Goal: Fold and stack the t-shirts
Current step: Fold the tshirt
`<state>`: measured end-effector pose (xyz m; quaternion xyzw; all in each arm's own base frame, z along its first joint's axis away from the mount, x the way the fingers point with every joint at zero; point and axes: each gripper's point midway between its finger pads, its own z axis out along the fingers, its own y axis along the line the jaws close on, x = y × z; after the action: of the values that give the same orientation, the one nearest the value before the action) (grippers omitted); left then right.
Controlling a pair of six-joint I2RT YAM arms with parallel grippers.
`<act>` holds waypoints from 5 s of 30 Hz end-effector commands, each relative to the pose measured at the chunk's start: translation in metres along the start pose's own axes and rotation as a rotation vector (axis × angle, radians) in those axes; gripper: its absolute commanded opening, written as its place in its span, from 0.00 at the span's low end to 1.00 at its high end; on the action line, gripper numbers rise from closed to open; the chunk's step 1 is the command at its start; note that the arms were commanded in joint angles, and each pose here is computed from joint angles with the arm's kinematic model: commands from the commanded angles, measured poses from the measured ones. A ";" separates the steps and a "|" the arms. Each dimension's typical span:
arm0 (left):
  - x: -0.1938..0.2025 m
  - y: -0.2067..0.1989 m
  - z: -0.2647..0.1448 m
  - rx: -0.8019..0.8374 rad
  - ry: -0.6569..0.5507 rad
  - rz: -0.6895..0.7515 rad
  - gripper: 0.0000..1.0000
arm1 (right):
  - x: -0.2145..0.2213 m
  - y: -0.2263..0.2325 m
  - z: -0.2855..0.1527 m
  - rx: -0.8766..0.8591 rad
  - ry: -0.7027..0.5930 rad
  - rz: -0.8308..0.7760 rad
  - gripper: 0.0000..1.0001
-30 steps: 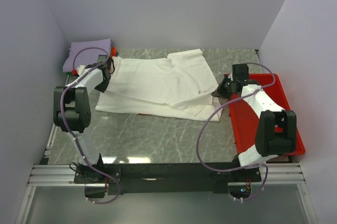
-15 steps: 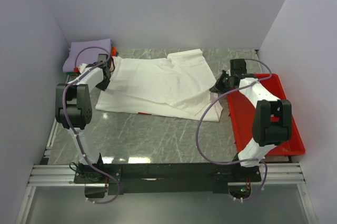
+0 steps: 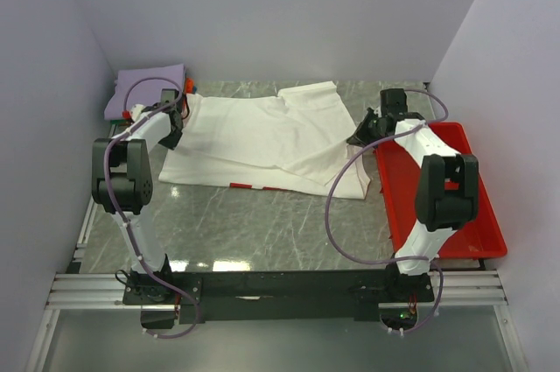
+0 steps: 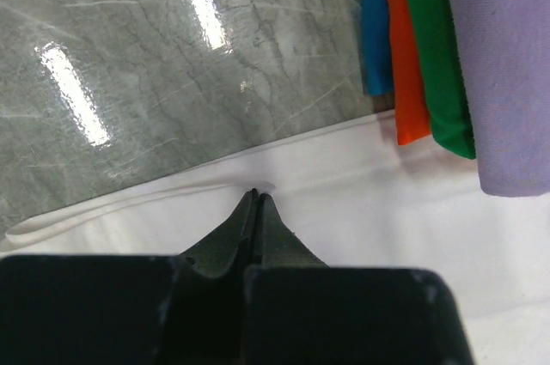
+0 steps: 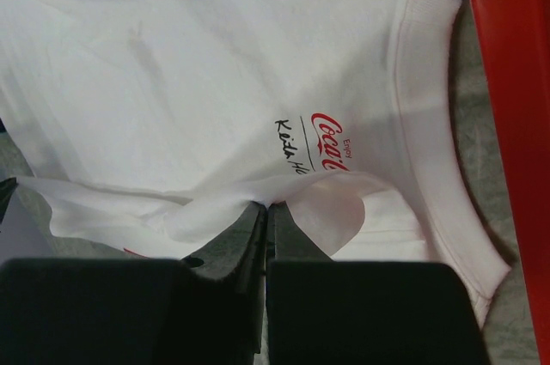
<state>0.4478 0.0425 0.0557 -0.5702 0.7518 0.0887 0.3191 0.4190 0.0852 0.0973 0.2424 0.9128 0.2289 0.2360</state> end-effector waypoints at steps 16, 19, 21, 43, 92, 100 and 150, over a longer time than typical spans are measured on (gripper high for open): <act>-0.013 -0.017 -0.005 0.064 -0.002 -0.010 0.01 | -0.023 0.022 0.003 -0.004 -0.033 -0.039 0.00; -0.016 -0.022 -0.008 0.085 0.000 -0.008 0.01 | -0.022 0.016 0.007 0.012 -0.026 -0.043 0.05; -0.018 -0.022 -0.010 0.097 -0.005 -0.003 0.07 | -0.022 0.013 0.008 0.025 -0.029 -0.047 0.14; 0.055 0.033 -0.046 0.290 0.136 -0.022 0.64 | 0.077 0.000 0.017 0.053 -0.042 -0.117 0.47; 0.073 0.067 -0.034 0.189 0.173 0.036 0.62 | 0.037 0.100 0.068 -0.013 -0.018 -0.173 0.00; 0.069 0.066 -0.038 0.199 0.166 0.040 0.63 | 0.051 0.075 0.030 0.001 -0.076 -0.166 0.19; 0.066 0.068 -0.037 0.203 0.169 0.036 0.62 | 0.096 0.045 0.051 0.034 0.013 -0.149 0.00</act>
<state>0.3715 -0.0088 0.0319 -0.5304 0.7841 -0.0403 0.3198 0.3703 0.1818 0.0362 0.1847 0.9375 0.1965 0.2202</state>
